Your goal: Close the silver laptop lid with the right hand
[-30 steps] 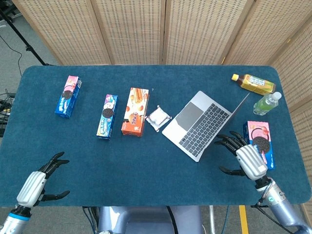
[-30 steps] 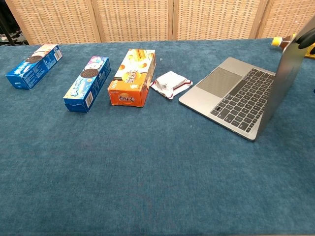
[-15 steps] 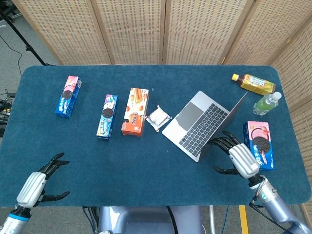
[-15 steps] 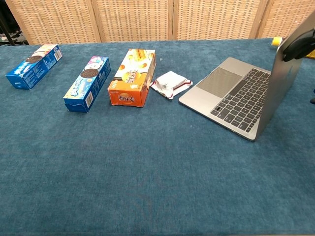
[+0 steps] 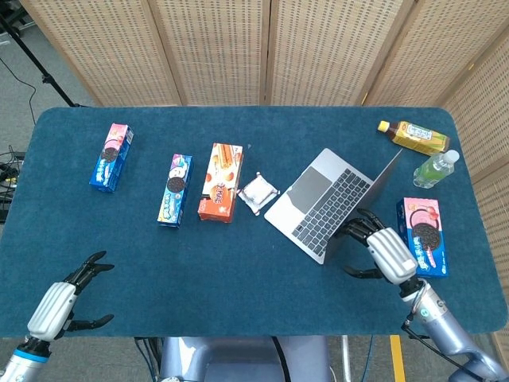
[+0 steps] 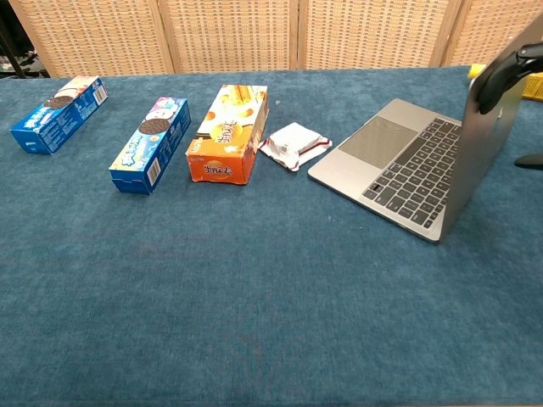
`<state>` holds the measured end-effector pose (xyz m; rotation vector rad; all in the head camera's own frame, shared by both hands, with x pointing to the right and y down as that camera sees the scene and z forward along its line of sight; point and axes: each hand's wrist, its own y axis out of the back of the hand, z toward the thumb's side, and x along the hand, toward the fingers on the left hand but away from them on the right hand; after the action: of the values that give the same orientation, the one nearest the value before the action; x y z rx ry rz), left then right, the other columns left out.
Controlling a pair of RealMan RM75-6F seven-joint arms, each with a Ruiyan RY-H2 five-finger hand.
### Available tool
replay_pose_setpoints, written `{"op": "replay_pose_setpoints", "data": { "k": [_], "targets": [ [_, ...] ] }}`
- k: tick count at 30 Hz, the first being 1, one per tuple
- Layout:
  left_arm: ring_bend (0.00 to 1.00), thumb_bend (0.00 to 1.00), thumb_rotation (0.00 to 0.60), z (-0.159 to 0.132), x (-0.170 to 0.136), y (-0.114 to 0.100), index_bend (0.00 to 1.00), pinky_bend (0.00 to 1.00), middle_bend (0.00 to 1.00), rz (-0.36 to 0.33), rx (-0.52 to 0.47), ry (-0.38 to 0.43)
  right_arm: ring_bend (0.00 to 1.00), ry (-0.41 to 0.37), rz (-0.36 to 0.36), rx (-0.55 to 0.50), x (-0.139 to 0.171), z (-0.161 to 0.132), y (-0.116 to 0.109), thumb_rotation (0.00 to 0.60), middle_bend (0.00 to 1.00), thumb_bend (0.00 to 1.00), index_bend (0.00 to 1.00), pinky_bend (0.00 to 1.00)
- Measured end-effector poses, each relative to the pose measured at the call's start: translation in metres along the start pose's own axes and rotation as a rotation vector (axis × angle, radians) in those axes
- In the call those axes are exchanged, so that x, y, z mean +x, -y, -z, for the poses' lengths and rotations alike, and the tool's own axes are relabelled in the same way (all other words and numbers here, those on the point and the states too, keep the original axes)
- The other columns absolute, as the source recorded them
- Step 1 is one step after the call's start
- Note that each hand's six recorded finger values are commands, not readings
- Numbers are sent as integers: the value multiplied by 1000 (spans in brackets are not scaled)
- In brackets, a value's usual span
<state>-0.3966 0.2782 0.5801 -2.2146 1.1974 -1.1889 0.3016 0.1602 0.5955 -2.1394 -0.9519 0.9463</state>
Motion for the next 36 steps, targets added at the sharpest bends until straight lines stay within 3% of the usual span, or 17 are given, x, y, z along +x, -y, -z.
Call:
{"op": "replay_pose_setpoints", "data": {
  "k": [36],
  "targets": [
    [206, 12, 600, -2, -3, 9, 229, 286, 121, 46, 17, 12, 236, -53, -93, 6, -32, -25, 18, 600, 139, 218, 208, 87]
  ]
}}
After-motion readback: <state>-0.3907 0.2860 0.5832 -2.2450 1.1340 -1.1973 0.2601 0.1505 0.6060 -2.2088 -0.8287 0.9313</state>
